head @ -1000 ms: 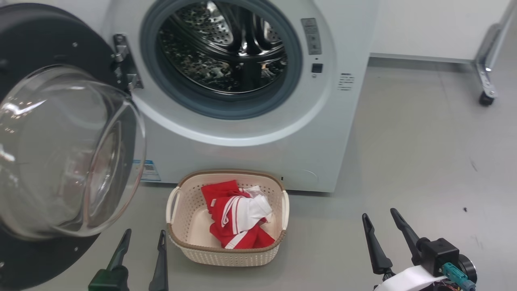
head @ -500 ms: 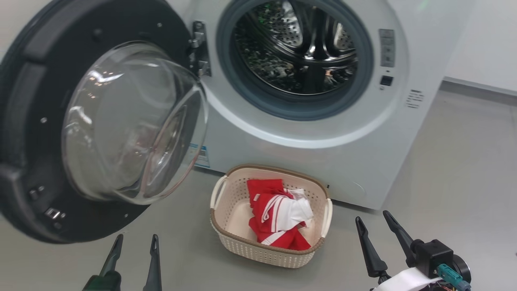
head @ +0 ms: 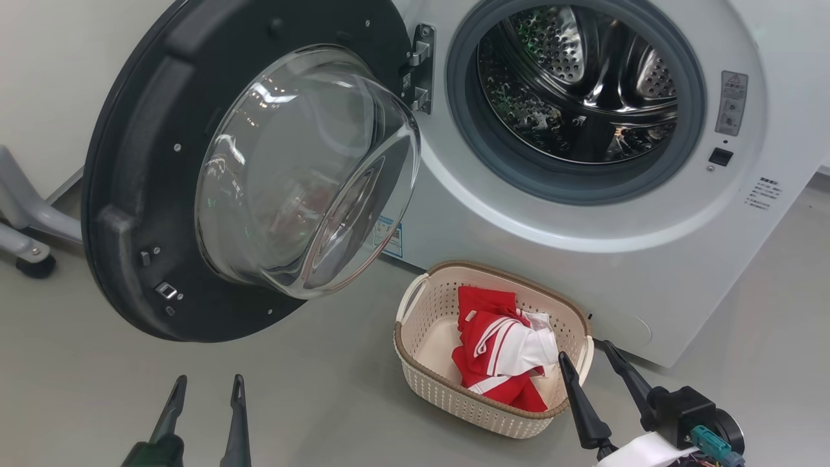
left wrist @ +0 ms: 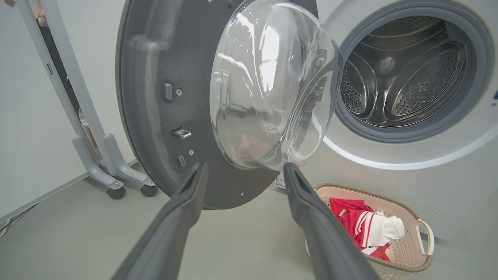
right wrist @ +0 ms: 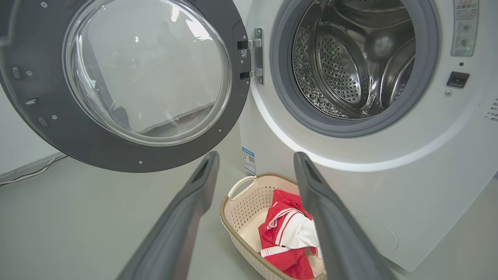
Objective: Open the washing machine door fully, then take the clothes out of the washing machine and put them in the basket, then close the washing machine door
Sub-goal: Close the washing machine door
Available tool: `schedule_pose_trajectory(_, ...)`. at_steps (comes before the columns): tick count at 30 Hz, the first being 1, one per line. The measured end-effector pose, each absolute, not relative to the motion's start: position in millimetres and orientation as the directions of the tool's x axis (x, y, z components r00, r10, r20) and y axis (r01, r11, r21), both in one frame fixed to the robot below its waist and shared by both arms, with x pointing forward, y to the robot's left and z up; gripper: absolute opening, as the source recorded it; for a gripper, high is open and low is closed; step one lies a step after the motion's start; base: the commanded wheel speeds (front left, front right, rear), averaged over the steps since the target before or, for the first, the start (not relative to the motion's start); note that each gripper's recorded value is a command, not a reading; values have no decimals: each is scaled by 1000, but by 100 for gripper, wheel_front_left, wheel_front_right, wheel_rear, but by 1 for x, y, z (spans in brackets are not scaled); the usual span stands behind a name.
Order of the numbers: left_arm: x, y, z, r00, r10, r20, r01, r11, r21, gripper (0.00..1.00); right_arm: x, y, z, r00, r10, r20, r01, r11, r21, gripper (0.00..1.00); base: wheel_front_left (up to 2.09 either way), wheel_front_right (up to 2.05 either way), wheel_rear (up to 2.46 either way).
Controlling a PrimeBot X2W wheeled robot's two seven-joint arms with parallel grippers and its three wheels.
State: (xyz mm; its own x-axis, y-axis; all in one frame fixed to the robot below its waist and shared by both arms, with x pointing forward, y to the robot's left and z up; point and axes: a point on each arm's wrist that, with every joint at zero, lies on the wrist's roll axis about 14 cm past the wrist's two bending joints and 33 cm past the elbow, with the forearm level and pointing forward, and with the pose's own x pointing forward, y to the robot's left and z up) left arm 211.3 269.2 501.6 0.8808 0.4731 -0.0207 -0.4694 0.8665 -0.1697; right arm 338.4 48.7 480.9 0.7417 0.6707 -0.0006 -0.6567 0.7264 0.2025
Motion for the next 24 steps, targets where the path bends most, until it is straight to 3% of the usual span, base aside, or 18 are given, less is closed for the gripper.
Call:
schedule_pose_trajectory(11,205,274,500,869,495,-25,-492,854,-169,100,335,57,477,720,694,-12,-677,707,204,100,0,0,0)
schedule_pose_trajectory(12,205,274,501,869,495,-24,-492,854,-170,56,335,57,477,720,694,-13,-677,707,204,100,0,0,0)
schedule_pose_trajectory(14,205,273,500,868,495,-25,-492,854,-171,8,335,58,476,719,695,-15,-678,706,204,100,0,0,0)
schedule_pose_trajectory(15,205,273,500,868,495,-26,-492,853,-174,0,335,58,476,719,695,-15,-678,706,205,100,0,0,0)
schedule_pose_trajectory(22,205,269,498,872,487,-36,-485,854,-188,0,334,58,475,717,697,-18,-679,704,206,100,0,0,0)
schedule_pose_trajectory(24,208,263,500,885,465,-34,-457,849,-265,0,335,58,475,717,697,-19,-680,704,206,100,0,0,0)
